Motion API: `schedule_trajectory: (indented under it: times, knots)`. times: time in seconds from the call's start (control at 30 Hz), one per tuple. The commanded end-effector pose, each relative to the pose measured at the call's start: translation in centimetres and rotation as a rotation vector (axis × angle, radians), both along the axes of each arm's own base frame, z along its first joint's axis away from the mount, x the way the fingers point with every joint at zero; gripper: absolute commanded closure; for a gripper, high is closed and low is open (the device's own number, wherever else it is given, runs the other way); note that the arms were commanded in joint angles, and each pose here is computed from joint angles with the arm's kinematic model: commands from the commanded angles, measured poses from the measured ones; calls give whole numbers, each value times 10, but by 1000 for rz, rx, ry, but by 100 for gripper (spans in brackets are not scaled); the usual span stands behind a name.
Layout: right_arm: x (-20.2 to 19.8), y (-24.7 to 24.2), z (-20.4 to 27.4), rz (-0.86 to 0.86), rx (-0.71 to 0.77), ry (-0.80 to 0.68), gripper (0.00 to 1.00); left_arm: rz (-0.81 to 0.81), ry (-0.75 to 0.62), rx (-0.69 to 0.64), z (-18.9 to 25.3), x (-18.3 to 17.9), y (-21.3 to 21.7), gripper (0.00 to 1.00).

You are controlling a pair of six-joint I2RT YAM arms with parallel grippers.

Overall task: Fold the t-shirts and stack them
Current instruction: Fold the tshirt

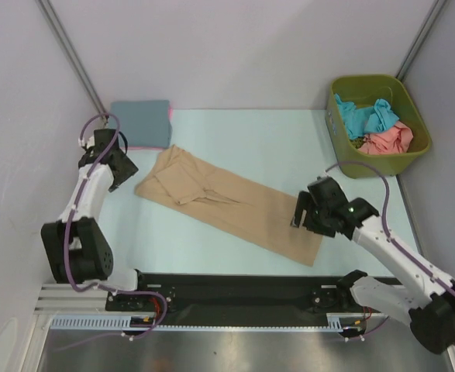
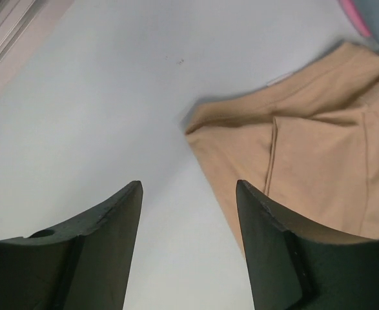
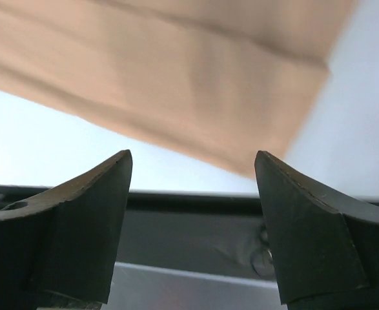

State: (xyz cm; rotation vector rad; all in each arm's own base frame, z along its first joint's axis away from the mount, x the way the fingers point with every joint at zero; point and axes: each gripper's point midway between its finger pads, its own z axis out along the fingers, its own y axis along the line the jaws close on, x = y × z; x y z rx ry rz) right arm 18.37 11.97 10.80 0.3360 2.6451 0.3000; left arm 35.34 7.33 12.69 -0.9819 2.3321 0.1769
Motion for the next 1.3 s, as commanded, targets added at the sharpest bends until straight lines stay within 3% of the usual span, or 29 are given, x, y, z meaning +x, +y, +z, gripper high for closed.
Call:
schedule_trajectory:
  times: [0.0,0.07,0.23,0.43,0.47,0.5,0.57,0.77,0.83,0.9,1.0,1.27]
  knots:
    - [66,39,28,97,26,-158,18,-69,-84,-33,21,-16,-13,34]
    - [105,73,55,176,83,-256,17,-95,-145,-68,25,-25,-23,34]
    - [199,149,54,427,67,-346,16,-121,-190,-213,13,-41,-52,35]
    - [266,226,37,753,135,-449,13,-110,-233,-350,-11,-49,-74,35]
    - [272,234,0,781,135,-384,12,-111,-254,-350,-10,-46,-74,36]
    - [289,249,21,813,154,-453,12,-101,-258,-354,-12,-48,-74,36]
    - [296,267,-6,851,193,-424,12,-99,-275,-351,-13,-47,-72,35]
    - [320,306,2,930,288,-560,15,-97,-284,-309,-11,-56,-64,35]
    - [321,316,-5,948,333,-572,20,-93,-276,-313,-15,-61,-65,35]
    - [324,324,-7,960,362,-592,30,-81,-265,-323,-21,-66,-65,35]
    - [330,334,-18,946,409,-590,36,-94,-298,-350,-18,-67,-70,36]
    - [340,358,-40,870,522,-555,38,-97,-341,-369,-10,-69,-71,36]
